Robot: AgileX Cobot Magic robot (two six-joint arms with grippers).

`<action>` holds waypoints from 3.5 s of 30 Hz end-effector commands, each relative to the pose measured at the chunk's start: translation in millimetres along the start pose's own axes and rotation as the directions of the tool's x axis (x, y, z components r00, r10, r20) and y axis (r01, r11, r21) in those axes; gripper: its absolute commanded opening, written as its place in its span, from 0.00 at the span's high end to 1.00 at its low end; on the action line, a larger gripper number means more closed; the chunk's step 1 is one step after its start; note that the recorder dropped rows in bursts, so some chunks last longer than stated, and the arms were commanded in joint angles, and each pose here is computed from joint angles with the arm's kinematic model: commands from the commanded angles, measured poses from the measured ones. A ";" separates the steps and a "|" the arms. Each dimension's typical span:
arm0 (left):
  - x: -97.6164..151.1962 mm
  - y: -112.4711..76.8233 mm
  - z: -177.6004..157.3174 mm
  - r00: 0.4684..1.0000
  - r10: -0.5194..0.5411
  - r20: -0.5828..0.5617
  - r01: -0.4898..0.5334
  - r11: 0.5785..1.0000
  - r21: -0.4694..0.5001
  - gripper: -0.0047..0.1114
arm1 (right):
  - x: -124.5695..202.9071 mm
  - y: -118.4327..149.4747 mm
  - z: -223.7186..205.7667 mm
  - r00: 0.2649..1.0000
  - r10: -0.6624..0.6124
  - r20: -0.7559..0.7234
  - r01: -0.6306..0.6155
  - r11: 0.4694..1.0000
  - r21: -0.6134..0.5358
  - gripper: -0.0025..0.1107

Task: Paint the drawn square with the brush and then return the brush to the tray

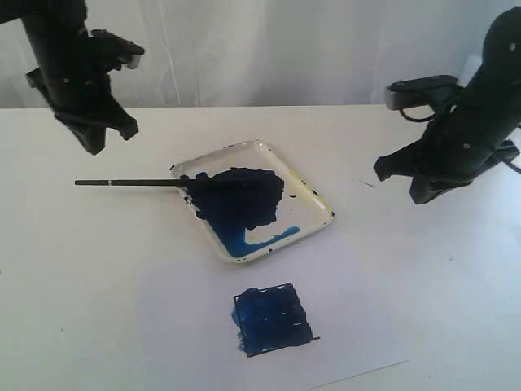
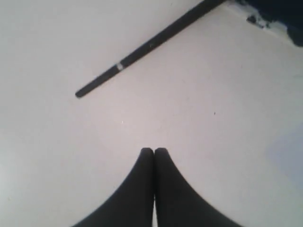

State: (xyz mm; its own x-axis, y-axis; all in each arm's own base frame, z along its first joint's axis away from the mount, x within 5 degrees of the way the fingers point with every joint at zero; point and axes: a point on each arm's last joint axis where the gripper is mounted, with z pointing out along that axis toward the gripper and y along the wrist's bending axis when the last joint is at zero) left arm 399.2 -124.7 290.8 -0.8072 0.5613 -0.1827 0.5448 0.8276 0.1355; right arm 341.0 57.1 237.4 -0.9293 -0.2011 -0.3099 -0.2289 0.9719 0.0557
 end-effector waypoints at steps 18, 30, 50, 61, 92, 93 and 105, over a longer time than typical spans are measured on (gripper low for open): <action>121.0 67.3 34.1 0.908 -0.359 -0.216 0.387 0.917 0.100 0.96 | -2.1 -45.4 -3.1 0.992 0.116 -0.057 -0.112 0.991 0.074 0.98; 130.0 60.7 1.6 0.913 -0.362 -0.189 0.385 0.918 0.101 0.96 | 16.5 -84.4 -20.3 0.971 0.211 -0.111 -0.199 0.974 0.109 0.98; 214.2 2.9 -99.3 0.913 -0.367 0.179 0.369 0.929 0.023 0.96 | 89.8 -12.1 -155.2 0.940 -0.006 0.342 -0.039 0.992 0.123 0.98; 301.3 -56.8 -150.4 0.760 -0.312 0.571 0.412 0.910 -0.051 0.96 | 185.6 14.9 -227.8 0.773 -0.053 0.632 -0.061 0.986 0.157 0.98; 389.6 -117.9 -111.4 0.384 -0.135 0.914 0.489 0.869 -0.077 0.96 | 315.1 38.5 -215.9 0.338 -0.144 0.930 -0.099 0.977 0.187 0.98; 387.4 -116.4 -104.1 0.394 -0.146 0.907 0.489 0.869 -0.072 0.96 | 312.4 37.7 -212.1 0.331 -0.140 0.933 -0.099 0.978 0.182 0.98; 365.5 -99.4 -8.8 0.345 -0.188 0.920 0.533 0.846 -0.027 0.96 | 282.0 19.1 -134.0 0.224 -0.150 0.963 -0.146 0.972 0.186 0.98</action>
State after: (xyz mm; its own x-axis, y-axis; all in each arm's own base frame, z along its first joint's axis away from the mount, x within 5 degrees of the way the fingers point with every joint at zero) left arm 43.1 -2.0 233.3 -0.1953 0.0950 -0.9761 0.0352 0.9953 0.0898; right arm 28.9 3.2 291.6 0.0868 -0.0714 -0.9937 -0.0416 0.9963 -0.0752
